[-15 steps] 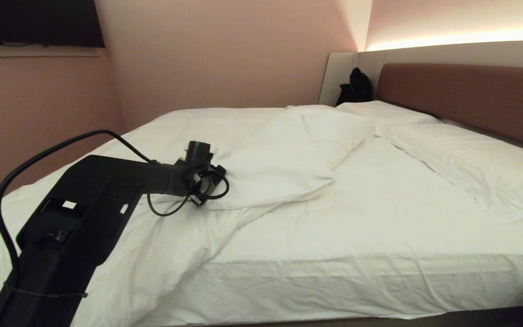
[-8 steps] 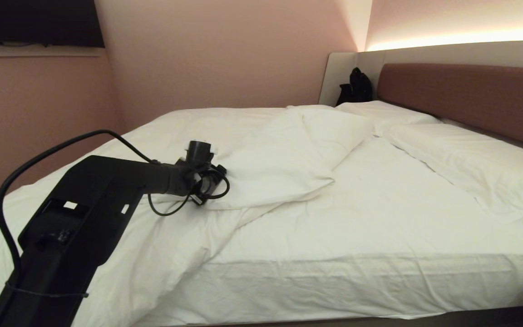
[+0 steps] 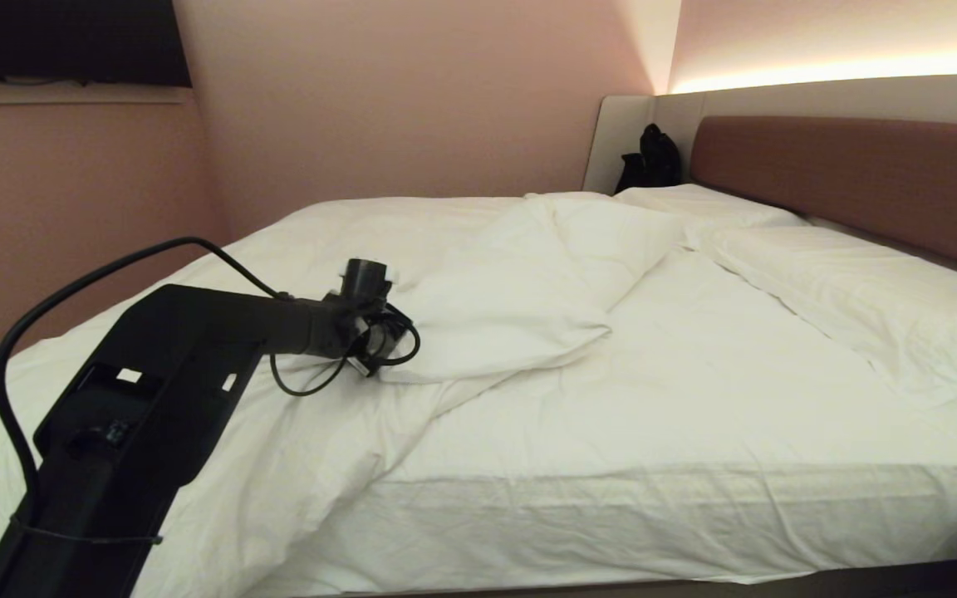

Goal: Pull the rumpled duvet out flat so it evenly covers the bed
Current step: Hold the folded corner of the quilt, then flatten the corners of the folded blanket

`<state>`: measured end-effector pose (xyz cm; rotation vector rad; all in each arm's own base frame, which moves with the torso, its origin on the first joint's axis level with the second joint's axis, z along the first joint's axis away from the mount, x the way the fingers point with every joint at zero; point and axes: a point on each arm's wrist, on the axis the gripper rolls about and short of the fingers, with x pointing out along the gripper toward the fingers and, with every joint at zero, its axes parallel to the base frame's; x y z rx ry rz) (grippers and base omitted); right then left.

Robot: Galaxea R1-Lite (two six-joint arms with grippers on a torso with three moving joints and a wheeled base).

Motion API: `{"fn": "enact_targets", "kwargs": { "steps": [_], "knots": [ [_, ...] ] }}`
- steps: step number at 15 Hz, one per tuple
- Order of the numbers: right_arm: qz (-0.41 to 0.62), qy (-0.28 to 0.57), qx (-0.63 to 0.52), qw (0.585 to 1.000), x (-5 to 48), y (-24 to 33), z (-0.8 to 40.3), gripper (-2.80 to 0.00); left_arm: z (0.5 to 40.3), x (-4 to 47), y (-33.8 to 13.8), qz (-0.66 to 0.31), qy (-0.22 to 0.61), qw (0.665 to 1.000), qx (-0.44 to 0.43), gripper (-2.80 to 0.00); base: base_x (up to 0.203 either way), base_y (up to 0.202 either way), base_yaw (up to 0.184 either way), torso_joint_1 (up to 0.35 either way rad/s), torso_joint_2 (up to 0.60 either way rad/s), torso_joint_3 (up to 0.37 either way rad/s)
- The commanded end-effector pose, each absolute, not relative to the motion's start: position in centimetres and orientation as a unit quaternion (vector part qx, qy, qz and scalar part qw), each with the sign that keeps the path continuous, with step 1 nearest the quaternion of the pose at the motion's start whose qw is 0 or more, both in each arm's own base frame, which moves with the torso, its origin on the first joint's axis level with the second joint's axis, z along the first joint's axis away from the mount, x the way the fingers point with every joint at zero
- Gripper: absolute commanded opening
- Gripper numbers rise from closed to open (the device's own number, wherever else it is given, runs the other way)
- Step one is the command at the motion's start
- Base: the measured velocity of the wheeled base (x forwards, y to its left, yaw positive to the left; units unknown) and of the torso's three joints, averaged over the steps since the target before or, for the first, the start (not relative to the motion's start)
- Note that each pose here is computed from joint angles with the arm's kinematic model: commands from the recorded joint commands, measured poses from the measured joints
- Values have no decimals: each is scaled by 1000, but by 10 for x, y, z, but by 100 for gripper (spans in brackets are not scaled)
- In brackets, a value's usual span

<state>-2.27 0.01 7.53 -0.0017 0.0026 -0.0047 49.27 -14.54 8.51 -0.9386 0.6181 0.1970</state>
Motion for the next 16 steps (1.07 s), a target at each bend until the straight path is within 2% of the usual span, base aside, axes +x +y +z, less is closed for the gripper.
{"fn": "enact_targets", "kwargs": {
  "steps": [1,8,14,16],
  "knots": [
    [-2,2,-1,1000,-23,0,75,-280,87,492,-146,93,291,841,-447,-280,0,0,0,0,0,0],
    [-2,2,-1,1000,-23,0,75,-280,98,483,-158,87,303,837,-447,-280,0,0,0,0,0,0],
    [-2,2,-1,1000,-23,0,75,-280,161,441,-202,12,318,830,-458,-280,0,0,0,0,0,0],
    [-2,2,-1,1000,-23,0,75,-280,189,416,-220,-31,334,815,-472,-280,0,0,0,0,0,0]
  ]
}}
